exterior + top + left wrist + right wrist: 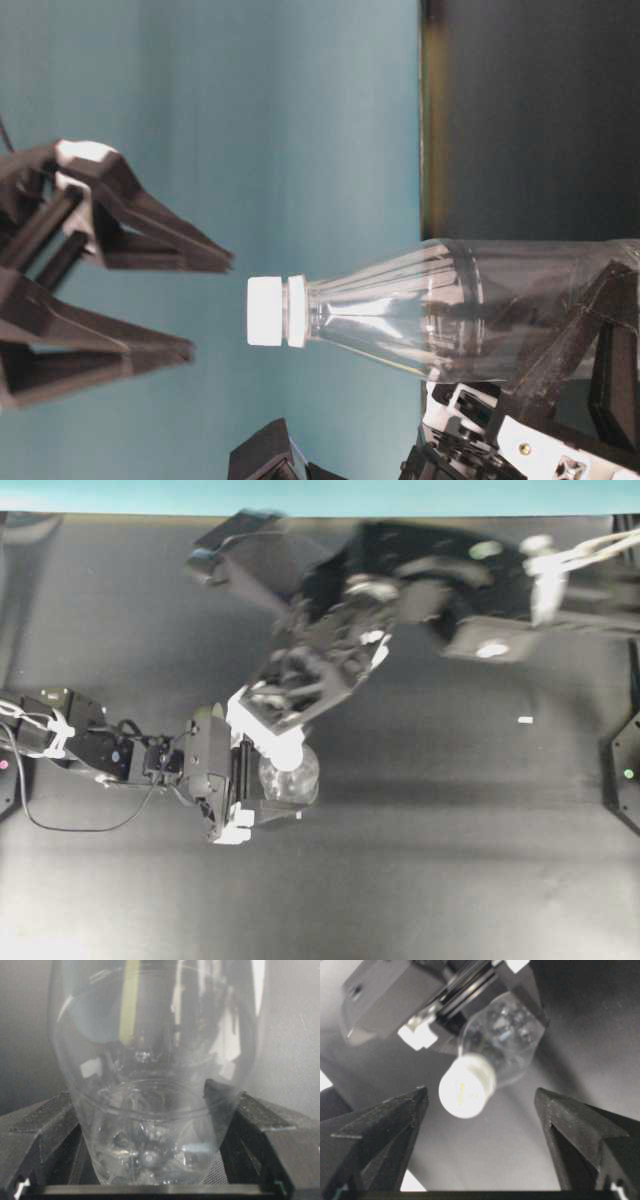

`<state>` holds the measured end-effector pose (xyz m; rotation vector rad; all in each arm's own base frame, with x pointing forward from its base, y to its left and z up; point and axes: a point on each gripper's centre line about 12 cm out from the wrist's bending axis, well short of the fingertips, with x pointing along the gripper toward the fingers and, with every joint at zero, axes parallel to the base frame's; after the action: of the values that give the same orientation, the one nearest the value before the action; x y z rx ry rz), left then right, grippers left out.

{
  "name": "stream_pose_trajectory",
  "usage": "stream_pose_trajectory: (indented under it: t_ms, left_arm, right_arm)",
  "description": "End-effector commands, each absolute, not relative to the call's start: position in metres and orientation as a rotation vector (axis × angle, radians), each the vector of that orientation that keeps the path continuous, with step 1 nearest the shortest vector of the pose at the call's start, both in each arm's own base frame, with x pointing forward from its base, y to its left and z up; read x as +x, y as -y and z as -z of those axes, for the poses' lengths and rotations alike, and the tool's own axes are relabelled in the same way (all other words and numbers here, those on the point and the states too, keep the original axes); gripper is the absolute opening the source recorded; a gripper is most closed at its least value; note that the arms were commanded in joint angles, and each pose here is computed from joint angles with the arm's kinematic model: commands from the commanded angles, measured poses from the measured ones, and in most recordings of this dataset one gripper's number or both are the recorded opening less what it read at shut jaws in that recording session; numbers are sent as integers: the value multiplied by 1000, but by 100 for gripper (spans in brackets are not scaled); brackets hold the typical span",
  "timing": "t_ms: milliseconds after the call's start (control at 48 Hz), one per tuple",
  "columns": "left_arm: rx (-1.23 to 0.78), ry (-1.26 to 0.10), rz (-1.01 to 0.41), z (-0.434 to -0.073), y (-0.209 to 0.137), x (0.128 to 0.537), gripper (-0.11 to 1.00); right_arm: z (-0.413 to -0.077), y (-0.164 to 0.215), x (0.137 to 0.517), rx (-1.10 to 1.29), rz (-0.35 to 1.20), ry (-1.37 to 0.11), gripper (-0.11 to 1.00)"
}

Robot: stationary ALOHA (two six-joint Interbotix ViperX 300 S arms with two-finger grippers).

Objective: Open the bottle cap by holding the bottle with the left arm and twisting the cap with the right arm.
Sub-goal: 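Bring the right gripper over the bottle's white cap, then close the right gripper around the white cap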

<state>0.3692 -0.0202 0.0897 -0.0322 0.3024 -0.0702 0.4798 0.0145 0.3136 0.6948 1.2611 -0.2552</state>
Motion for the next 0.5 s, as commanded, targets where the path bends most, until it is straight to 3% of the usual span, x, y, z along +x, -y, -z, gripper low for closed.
stream_pose_trajectory:
  t_ms: [0, 479]
  left_arm:
    - [-32, -287, 71, -94, 20, 372, 82]
    - [-35, -319, 67, -89, 19, 370, 82]
  right_arm:
    - [-315, -28, 482, 687, 234, -1261, 81]
    - [-301, -34, 482, 650, 244, -1294, 80]
